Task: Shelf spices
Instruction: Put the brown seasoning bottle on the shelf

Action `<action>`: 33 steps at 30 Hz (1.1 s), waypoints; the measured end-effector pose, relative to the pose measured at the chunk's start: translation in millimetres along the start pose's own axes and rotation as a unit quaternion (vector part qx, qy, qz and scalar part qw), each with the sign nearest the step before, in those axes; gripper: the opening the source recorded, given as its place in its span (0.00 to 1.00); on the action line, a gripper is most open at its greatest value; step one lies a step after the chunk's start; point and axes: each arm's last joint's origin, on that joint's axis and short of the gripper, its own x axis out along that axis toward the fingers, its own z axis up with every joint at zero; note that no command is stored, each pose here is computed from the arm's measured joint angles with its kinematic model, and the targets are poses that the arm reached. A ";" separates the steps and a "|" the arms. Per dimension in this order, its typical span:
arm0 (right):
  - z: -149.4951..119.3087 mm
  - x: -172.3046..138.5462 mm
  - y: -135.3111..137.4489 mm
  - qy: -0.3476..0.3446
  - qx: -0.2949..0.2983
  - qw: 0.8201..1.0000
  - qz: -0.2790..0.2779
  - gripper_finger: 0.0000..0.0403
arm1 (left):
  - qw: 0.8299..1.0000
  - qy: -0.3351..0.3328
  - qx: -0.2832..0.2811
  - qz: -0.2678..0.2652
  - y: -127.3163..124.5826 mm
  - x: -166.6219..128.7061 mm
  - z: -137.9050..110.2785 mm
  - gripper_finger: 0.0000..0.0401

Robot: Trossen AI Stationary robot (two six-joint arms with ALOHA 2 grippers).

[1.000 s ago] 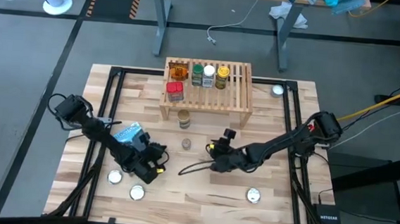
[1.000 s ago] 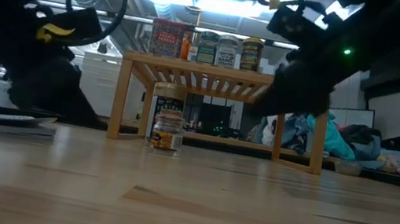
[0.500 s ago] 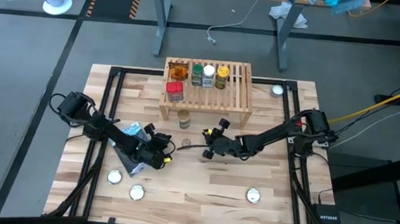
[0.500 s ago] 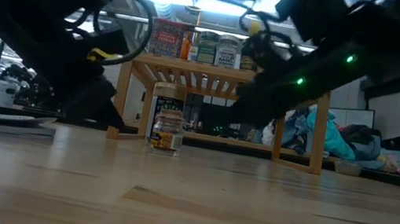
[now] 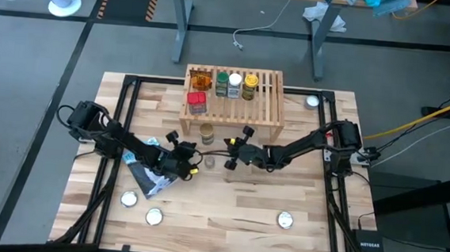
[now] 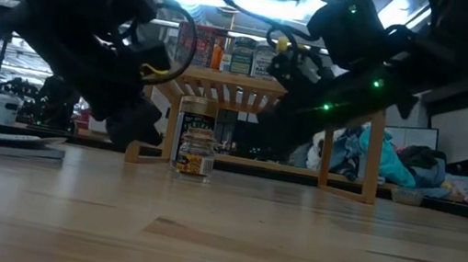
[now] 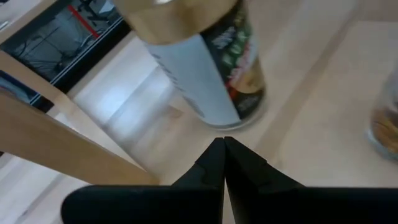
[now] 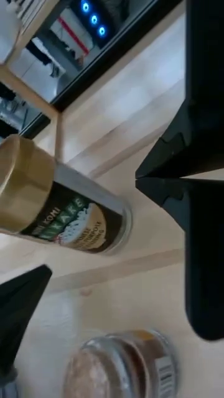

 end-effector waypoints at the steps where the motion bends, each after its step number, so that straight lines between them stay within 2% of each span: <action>1: 0.4 1.3 -1.7 -0.004 0.002 1.000 0.002 0.03 | 1.000 0.001 -0.002 0.003 1.1 1.4 0.4 0.00; 8: 2.8 8.3 -11.8 -0.018 0.011 1.000 0.020 0.03 | 1.000 0.005 -0.007 0.012 4.8 6.2 1.6 0.00; 24: 3.2 8.1 -10.3 -0.021 0.032 0.998 0.045 0.03 | 1.000 -0.003 -0.017 0.004 3.2 5.8 3.9 0.00; 33: -14.9 13.5 7.0 0.001 0.027 0.998 0.049 0.03 | 1.000 -0.008 -0.006 -0.006 -0.6 1.2 3.4 0.00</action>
